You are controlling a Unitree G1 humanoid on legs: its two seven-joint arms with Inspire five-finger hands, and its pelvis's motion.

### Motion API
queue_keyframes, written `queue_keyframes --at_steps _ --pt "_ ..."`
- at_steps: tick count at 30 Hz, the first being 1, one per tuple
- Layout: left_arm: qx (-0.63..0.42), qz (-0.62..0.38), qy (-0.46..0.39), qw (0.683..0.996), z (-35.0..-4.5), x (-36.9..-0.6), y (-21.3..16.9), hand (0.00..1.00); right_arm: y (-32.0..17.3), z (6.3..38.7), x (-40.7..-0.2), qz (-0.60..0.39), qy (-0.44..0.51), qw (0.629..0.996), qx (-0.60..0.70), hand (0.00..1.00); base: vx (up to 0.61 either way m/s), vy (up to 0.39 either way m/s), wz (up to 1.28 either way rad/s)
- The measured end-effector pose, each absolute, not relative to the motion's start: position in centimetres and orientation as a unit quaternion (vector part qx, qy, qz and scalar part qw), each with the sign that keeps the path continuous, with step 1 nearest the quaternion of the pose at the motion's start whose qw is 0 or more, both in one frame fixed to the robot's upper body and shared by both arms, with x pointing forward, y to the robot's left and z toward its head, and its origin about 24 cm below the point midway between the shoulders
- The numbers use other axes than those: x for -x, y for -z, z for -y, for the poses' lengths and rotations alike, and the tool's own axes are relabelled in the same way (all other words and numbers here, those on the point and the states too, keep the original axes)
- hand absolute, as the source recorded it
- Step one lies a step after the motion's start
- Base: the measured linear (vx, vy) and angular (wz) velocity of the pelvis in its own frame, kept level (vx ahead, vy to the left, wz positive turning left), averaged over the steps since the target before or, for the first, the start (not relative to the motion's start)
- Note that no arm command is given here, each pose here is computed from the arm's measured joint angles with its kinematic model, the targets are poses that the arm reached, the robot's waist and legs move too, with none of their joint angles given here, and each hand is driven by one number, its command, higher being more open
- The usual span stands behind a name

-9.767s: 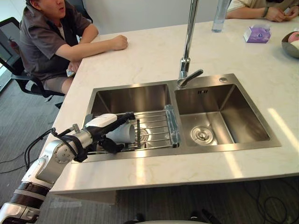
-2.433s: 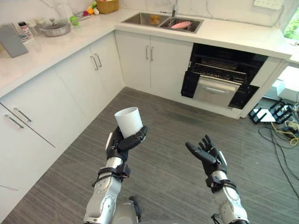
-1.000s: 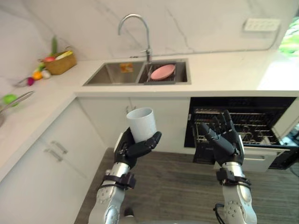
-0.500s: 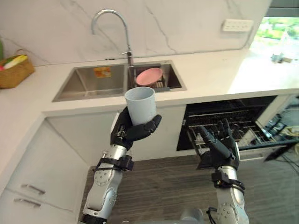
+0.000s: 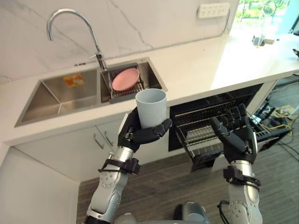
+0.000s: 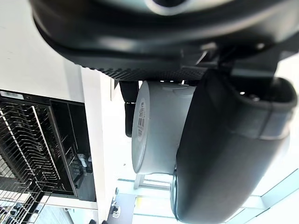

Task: Walk over to the sink, pick up the cup, carry it to the dishwasher, place the cup inside the dishwasher, then close the dishwasher door

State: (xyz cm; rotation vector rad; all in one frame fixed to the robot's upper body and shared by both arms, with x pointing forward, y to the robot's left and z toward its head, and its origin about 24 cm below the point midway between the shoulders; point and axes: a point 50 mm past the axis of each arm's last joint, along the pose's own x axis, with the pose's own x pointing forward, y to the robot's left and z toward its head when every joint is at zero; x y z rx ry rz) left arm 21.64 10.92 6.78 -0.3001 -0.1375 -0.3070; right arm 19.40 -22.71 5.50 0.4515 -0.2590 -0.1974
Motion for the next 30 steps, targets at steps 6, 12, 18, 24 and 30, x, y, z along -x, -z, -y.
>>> queue_keyframes --at_steps 6,12,18,24,30 --pt "0.155 0.057 0.128 0.978 -11.3 -21.1 -6.1 0.0 -6.4 22.8 -19.6 0.141 0.065 0.966 -0.205 1.0 0.23 0.068 -0.68" --pt "0.162 0.045 0.094 0.981 -12.0 -20.7 -5.1 0.0 -5.6 22.7 -19.8 0.127 0.058 0.966 -0.218 1.0 0.37 0.268 -0.66" --pt "0.145 0.069 0.072 0.984 -13.7 -21.6 -6.0 0.0 -5.6 21.1 -20.7 0.126 0.038 0.963 -0.236 1.0 0.19 0.208 -0.12" --pt "0.159 0.106 0.092 0.977 -12.2 -22.6 -7.7 0.0 -5.0 22.0 -20.6 0.115 0.07 0.963 -0.234 1.0 0.01 0.069 0.0" --pt "0.16 0.193 0.099 0.963 -12.2 -22.9 -11.0 0.0 -4.8 22.0 -20.6 0.119 0.099 0.957 -0.247 1.0 -0.02 0.024 -0.39"
